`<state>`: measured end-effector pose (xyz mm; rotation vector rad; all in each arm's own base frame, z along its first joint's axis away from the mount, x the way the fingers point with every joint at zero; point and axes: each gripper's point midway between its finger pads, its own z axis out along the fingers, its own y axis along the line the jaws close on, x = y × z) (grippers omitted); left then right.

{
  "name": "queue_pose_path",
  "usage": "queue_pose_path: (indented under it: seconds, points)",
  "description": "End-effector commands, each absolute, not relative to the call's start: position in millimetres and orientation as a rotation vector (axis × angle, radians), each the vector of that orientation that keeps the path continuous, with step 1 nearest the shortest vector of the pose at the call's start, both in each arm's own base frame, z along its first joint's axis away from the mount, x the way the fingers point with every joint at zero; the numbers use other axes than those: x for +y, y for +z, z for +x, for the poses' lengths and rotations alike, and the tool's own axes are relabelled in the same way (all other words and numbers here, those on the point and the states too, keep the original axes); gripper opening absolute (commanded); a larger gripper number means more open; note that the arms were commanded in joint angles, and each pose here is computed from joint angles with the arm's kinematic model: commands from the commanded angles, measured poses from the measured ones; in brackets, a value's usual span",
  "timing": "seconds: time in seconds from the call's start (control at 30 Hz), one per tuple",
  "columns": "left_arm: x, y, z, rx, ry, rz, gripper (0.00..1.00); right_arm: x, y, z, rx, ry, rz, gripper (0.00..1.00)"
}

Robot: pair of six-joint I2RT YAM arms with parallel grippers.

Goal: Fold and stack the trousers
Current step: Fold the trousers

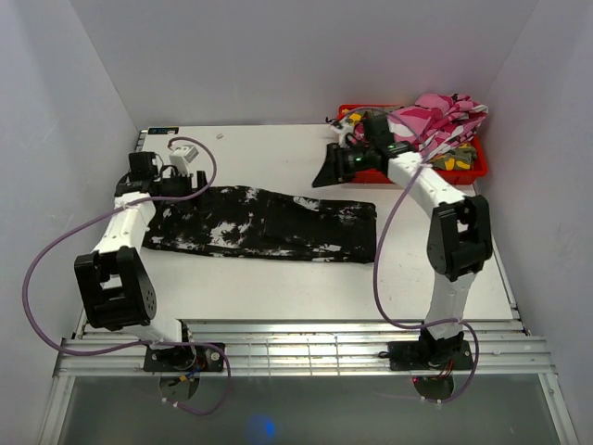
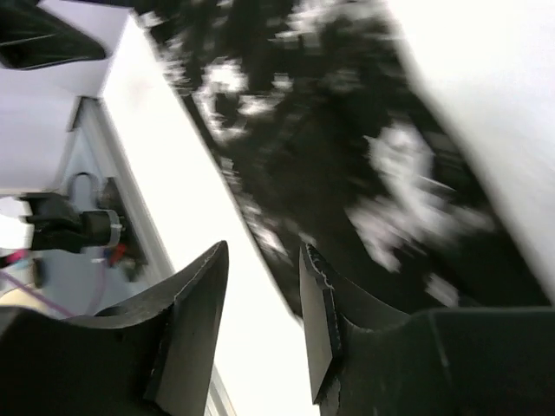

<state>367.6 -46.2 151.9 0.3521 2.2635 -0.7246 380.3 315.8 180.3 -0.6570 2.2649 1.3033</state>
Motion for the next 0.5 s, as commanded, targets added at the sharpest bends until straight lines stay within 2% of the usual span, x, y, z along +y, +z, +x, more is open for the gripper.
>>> queue_pose_path:
  seconds: [0.0,0.03,0.17,0.33,0.47]
  points:
    - [-98,180,368,2.155,-0.863,0.466,0.79,240,182,376,2.244,1.176,-0.79,0.44]
    - [-116,177,367,2.152,-0.871,0.508,0.77,214,168,378,2.271,1.087,-0.83,0.43]
    - [-168,163,365,2.161,-0.952,0.576,0.72,173,142,369,2.291,0.995,-0.918,0.36]
    - [-228,164,380,2.131,-1.104,0.561,0.68,170,96,355,2.37,1.059,-0.927,0.33]
    - [-267,176,396,2.057,-1.128,0.605,0.66,172,48,352,2.473,1.06,-0.873,0.34]
